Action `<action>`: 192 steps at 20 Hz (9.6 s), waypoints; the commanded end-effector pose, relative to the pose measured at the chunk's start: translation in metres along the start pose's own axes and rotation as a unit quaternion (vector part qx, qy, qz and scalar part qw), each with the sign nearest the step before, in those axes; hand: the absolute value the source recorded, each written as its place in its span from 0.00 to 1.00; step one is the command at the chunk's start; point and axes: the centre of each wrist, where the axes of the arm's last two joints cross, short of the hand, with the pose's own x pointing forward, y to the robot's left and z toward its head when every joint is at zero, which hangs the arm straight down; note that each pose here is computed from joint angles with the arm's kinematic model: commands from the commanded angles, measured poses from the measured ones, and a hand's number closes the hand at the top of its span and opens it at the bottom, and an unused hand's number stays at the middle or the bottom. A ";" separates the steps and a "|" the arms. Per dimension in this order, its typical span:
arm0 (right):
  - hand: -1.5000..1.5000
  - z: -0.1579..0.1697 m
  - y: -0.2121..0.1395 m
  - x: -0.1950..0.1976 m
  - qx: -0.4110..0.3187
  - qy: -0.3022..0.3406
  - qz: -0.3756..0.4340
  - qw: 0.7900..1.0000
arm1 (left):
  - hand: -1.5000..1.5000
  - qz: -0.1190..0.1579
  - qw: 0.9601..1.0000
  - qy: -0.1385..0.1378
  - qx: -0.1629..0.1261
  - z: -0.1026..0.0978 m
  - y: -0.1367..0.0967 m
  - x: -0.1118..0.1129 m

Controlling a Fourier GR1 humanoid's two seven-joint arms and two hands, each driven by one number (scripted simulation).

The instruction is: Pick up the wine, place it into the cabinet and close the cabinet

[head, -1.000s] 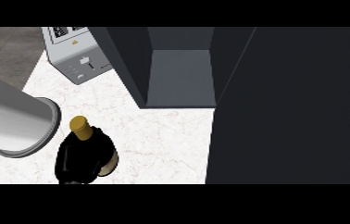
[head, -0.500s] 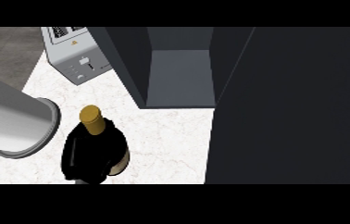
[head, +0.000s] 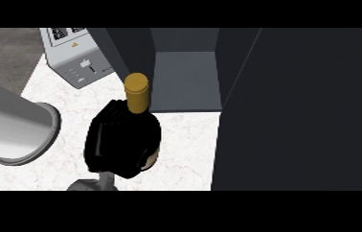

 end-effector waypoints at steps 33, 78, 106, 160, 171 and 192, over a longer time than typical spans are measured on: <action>0.00 0.011 -0.013 0.031 0.022 -0.034 -0.027 0.999 | 1.00 -0.058 0.993 0.069 0.077 -0.055 -0.050 -0.091; 0.00 0.027 -0.002 0.024 0.033 -0.034 -0.043 0.998 | 0.00 -0.282 0.939 0.062 0.188 -0.189 -0.011 -0.047; 0.00 0.030 0.001 0.024 0.022 -0.036 -0.039 0.998 | 0.00 -0.175 0.982 -0.027 0.071 -0.184 -0.040 -0.050; 1.00 0.026 0.050 0.031 0.268 0.010 -0.041 0.962 | 0.00 -0.065 0.997 -0.044 0.013 0.080 0.027 0.053; 1.00 -0.005 0.094 0.026 0.311 0.035 -0.079 0.947 | 0.00 -0.069 0.996 -0.049 0.026 0.094 0.068 0.083; 1.00 -0.158 0.167 0.027 0.234 0.044 -0.029 0.971 | 0.00 -0.055 0.997 -0.058 -0.014 0.090 0.141 0.133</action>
